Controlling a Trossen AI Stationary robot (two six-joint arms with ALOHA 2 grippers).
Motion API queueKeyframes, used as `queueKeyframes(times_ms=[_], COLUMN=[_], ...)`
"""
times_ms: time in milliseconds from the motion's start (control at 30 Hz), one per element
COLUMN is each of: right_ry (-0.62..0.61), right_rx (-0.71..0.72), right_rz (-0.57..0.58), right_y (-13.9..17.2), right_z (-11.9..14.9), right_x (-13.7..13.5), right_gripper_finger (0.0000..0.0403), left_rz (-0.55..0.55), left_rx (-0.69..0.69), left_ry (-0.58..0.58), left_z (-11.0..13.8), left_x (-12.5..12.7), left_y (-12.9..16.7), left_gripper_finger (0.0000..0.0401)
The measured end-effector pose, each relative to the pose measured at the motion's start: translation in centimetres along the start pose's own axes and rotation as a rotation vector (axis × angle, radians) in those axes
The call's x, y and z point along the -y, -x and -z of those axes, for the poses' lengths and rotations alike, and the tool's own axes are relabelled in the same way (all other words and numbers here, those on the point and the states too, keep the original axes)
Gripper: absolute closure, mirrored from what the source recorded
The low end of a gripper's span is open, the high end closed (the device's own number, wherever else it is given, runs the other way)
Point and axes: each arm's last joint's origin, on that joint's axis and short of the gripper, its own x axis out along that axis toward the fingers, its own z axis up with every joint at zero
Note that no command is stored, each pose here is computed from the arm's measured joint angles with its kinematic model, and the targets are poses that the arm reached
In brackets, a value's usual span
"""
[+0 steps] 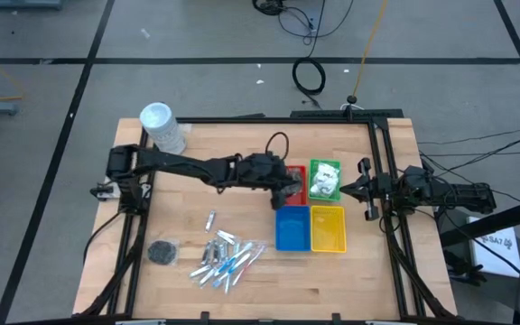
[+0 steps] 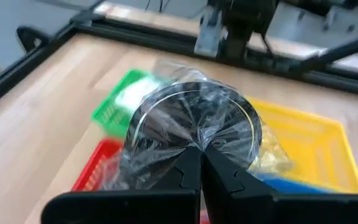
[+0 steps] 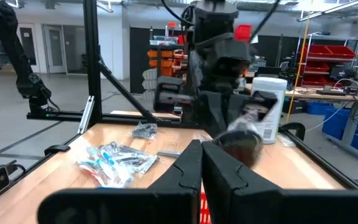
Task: Pick & Place Travel size toiletries
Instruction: Put the black hairbrush into the orange bin
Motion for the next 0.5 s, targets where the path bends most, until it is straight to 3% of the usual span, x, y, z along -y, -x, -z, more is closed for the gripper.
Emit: queueKeyframes(times_ms=[233,500], right_ry=[0.0,0.0], right_rx=[-0.004,-0.006], right_rz=[0.0,0.0], right_y=[-0.1,-0.1], right_z=[0.0,0.0], right_x=[0.0,0.0], right_gripper_finger=[0.0403,0.0403], left_rz=[-0.03,-0.033], left_rx=[-0.104,-0.115], left_ry=[0.058,0.067], left_z=[2.9,3.4], left_x=[-0.7,-0.7], left_y=[-2.4,-2.9], left_gripper_finger=[0.0401,0.0401])
